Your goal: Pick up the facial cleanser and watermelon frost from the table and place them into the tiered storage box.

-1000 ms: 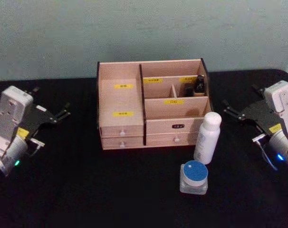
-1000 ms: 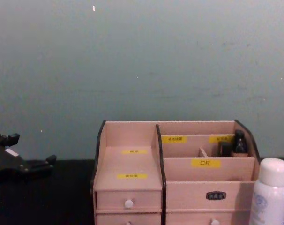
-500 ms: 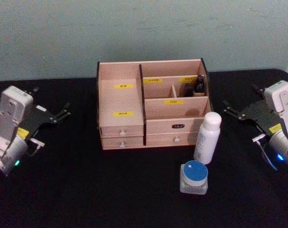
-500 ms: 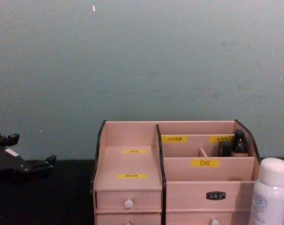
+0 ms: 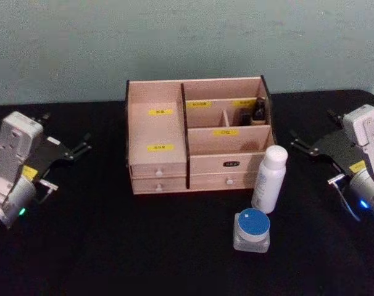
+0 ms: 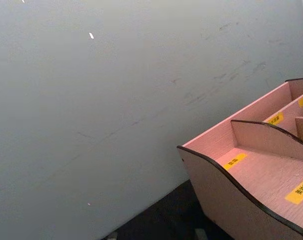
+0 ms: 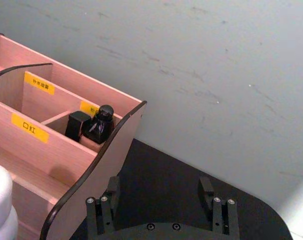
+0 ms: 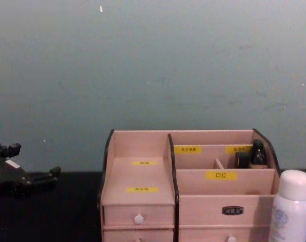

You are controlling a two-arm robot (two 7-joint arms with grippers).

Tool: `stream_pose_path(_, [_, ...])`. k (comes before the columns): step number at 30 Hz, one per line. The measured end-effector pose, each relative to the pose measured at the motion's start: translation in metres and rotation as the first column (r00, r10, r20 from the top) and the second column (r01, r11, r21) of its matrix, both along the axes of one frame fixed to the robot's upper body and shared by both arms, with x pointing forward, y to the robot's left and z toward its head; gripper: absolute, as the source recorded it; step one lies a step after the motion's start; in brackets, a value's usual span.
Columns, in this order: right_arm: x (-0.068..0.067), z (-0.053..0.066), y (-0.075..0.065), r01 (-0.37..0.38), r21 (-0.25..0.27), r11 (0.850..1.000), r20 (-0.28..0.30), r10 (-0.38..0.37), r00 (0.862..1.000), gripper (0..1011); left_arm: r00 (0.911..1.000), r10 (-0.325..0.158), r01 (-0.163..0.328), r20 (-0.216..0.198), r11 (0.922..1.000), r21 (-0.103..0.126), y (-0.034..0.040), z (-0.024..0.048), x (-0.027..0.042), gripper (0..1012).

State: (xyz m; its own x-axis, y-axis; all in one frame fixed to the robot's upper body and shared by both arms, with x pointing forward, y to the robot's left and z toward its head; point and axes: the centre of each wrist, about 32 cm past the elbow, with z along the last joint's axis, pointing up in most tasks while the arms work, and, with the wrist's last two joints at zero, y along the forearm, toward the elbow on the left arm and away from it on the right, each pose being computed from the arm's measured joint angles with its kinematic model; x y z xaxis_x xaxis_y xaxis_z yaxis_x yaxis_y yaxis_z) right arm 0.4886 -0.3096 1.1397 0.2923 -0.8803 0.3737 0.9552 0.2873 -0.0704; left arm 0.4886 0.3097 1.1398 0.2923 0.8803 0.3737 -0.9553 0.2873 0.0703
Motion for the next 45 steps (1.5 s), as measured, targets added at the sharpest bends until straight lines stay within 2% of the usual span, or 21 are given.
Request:
stream_pose_path(32, [0.0, 0.001, -0.001, -0.001, 0.005, 1.0, 0.0, 0.001, 1.0, 1000, 1.0, 0.0, 0.0, 0.0, 1.0, 0.0, 0.0, 0.0, 0.0, 1001])
stream_pose_path(40, [-0.012, 0.004, -0.005, -0.016, 0.035, 0.999, -0.012, 0.016, 1.0, 1000, 1.0, 0.0, 0.0, 0.0, 1.0, 0.0, 0.0, 0.0, 0.0, 1001])
stream_pose_path(45, [-0.03, 0.007, -0.011, -0.029, 0.062, 0.998, -0.05, 0.032, 0.998, 1000, 1.0, 0.0, 0.0, 0.0, 1.0, 0.0, 0.0, 0.0, 0.0, 1001])
